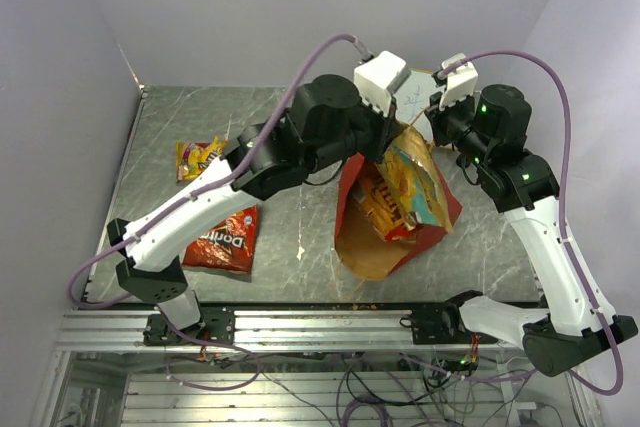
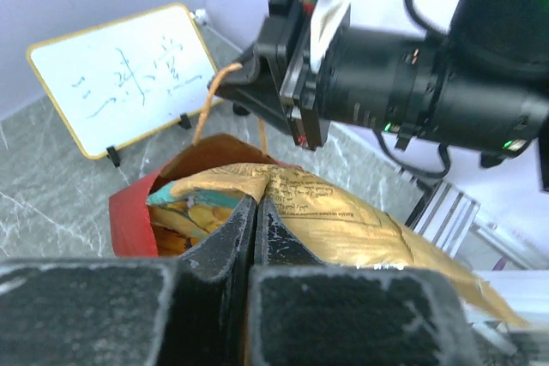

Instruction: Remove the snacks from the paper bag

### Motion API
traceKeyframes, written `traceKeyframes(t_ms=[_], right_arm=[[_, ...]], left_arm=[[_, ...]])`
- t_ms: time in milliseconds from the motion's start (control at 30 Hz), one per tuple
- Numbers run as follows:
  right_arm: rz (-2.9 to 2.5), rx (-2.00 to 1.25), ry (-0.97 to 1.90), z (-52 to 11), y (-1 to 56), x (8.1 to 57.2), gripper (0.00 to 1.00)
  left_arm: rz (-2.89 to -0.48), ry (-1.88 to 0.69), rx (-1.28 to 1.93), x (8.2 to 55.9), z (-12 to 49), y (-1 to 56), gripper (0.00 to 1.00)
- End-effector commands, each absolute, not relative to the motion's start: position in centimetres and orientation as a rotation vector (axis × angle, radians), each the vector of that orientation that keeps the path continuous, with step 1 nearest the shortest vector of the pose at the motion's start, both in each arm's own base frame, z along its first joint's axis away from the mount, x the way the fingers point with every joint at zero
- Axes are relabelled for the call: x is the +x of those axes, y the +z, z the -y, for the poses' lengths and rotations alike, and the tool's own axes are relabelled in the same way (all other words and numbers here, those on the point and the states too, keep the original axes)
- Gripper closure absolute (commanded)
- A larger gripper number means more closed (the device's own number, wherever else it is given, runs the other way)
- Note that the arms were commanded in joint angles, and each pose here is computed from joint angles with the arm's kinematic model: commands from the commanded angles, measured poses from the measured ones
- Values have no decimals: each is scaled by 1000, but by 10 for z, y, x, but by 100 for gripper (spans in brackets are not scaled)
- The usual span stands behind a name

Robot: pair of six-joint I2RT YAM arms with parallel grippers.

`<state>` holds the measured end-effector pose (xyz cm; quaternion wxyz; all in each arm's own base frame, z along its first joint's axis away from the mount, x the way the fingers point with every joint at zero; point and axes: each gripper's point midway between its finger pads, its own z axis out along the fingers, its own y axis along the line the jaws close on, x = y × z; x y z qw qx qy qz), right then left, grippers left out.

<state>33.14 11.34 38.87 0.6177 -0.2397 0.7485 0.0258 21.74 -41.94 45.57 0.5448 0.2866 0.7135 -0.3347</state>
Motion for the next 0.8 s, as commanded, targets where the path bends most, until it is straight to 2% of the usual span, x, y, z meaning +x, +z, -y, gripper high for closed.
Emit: traceKeyframes(t_ms=[0,433,533,767], right_arm=[[-1665,-487,22,-106,407,336,100],[-1670,-508,8,-107,404,340,100],[-1668,-513,7,-107,404,339,100],[-1664,-516,3,-105,404,336,100]], left_arm=[[-1551,-863,458,216,375,539,93],[-1377,-945,205,200,296,628,93],[-1393,-891,137,205,275,625,93],[-1541,-614,-51,222,213,572,93]])
